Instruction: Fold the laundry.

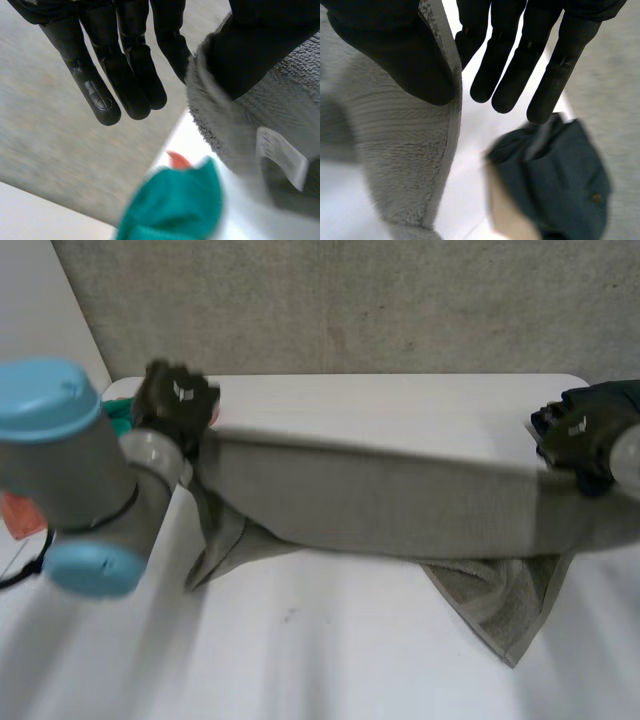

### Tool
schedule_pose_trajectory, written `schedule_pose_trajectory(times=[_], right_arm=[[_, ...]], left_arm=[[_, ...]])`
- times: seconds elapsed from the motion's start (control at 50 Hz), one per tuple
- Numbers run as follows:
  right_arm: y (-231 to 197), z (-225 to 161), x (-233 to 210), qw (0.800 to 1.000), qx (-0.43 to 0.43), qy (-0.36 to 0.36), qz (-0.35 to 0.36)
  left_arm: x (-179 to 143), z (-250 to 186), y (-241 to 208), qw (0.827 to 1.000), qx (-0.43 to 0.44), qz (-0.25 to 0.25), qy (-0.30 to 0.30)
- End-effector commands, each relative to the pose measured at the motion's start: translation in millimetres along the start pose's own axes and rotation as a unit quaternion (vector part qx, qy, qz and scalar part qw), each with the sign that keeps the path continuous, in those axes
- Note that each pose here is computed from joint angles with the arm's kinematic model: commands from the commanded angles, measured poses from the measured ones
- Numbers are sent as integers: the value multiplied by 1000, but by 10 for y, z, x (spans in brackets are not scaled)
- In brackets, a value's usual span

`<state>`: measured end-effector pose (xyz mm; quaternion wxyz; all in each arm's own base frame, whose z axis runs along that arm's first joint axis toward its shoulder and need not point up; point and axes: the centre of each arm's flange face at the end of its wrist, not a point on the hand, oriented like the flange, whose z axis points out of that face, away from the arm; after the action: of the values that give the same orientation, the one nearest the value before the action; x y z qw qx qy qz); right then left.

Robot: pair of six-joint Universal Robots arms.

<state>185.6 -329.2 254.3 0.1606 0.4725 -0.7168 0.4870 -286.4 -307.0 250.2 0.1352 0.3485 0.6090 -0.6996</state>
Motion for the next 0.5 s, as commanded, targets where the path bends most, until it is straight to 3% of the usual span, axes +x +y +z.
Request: schedule_pose_trajectory(times=[0.02,0.04,0.06,0.1,0.12,0.14,0.18,0.22,0.3,0.36,0.5], right_arm=[[-649,304,535,973,137,182,34],[-739,292,636,964,159,212,37],[-905,243,819,941,202,267,45],[-1048,168,993,913,242,323,57],[-1169,50,1153,883,277,373,68],[-1232,-34,1230,866,294,397,71],[-1336,-228,1390,828,328,448,81],[-1377,-308,1400,816,342,459,82],[-1387,-374,1259,824,347,441,77],[-1304,-311,1099,842,338,413,73],[-838,33,478,908,283,305,55]], left_arm=[[-591,550,-809,976,163,-30,-141],[-678,573,-925,969,186,-35,-160],[-778,595,-1030,961,207,-39,-181],[-1059,616,-1314,933,264,-51,-239],[-1137,605,-1398,924,281,-56,-255],[-1276,566,-1540,906,308,-64,-282],[-1366,520,-1637,894,326,-69,-300],[-1373,491,-1687,888,335,-73,-305],[-1274,485,-1621,898,322,-76,-289],[-1214,413,-1464,915,291,-72,-270],[-693,250,-788,960,199,-73,-184]])
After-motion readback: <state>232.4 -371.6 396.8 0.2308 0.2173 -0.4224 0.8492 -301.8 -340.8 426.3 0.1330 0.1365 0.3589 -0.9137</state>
